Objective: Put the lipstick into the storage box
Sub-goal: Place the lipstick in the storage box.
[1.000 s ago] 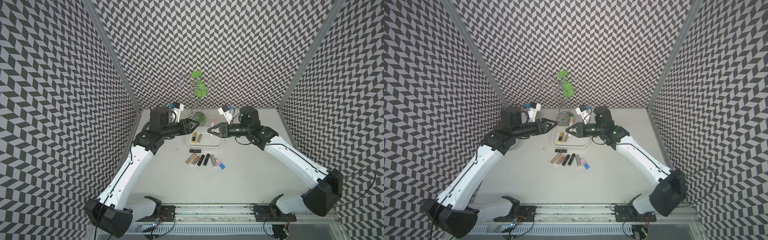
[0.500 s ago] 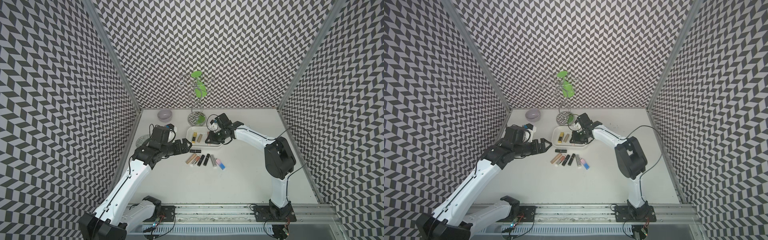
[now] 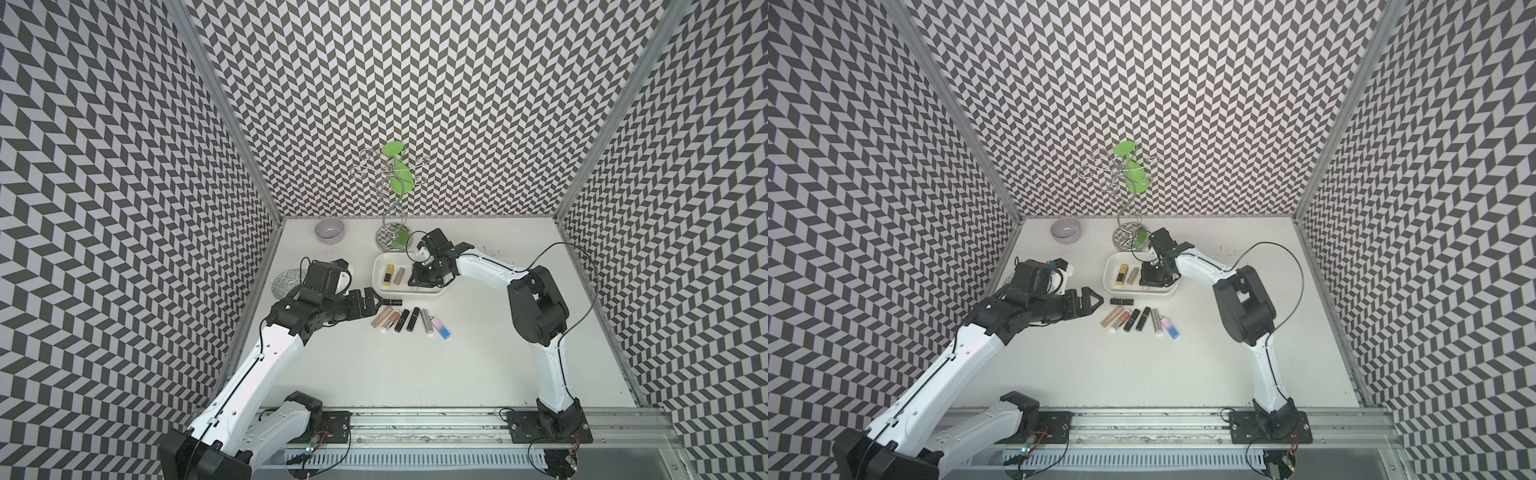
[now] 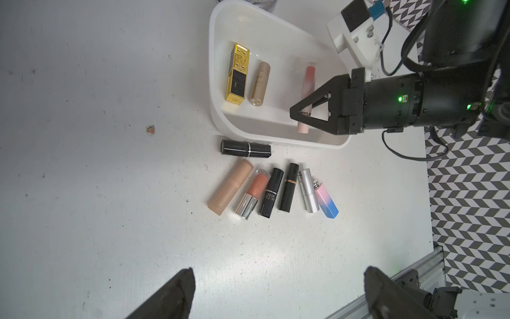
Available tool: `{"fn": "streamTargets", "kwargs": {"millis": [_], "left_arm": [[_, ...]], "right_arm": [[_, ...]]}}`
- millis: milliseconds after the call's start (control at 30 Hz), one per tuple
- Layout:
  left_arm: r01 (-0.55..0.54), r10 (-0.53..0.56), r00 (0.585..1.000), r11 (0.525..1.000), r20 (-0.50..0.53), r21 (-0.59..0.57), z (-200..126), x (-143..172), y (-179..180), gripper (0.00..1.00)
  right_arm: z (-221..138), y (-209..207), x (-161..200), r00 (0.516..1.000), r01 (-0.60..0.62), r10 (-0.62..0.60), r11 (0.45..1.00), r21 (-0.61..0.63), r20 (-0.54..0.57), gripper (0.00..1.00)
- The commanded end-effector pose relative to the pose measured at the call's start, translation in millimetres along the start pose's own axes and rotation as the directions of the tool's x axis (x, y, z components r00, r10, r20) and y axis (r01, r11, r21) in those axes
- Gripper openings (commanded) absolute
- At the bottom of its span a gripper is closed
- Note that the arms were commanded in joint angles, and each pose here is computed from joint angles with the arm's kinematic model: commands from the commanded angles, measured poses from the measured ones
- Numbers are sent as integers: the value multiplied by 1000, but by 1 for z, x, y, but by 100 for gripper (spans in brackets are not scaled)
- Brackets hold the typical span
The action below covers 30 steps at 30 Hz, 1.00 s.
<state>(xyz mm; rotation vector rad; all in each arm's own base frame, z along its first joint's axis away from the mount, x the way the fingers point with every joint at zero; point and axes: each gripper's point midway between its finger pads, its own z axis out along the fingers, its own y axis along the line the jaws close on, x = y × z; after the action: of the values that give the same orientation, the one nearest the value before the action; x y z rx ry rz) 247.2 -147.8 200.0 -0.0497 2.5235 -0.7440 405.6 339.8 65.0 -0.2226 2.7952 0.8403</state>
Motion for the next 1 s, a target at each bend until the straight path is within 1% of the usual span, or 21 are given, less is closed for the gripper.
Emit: {"fn": "streamTargets", "kwargs": {"millis": [0,300,500,600,667,700,800,967], "left_arm": [[-17,17,1000,1000,-17,21,-2,8,-2,99],[-26,27,999,999,-37,41,1,14,-3,99],[-36,38,998,998,-45,43,1,14,-4,99],[-36,39,998,998,-53,44,3,14,-4,99],[-37,40,997,998,-59,44,4,14,-4,99],[-39,41,997,998,-59,44,4,14,-4,99],[-36,39,997,999,-65,41,5,14,-4,99],[-21,23,997,999,-70,28,2,18,-1,99]], "right_arm": [[4,2,-20,998,-2,3,1000,-15,56,9],[22,-3,-23,999,-28,30,999,-34,44,15],[32,-5,-29,998,-34,36,999,-37,43,26],[34,-6,-30,998,-38,40,999,-37,44,34],[34,-5,-31,998,-38,39,999,-39,44,41],[35,-5,-31,998,-36,38,999,-40,45,43],[32,-4,-32,998,-32,34,999,-43,47,46],[20,3,-36,998,-7,10,999,-50,64,48]]}}
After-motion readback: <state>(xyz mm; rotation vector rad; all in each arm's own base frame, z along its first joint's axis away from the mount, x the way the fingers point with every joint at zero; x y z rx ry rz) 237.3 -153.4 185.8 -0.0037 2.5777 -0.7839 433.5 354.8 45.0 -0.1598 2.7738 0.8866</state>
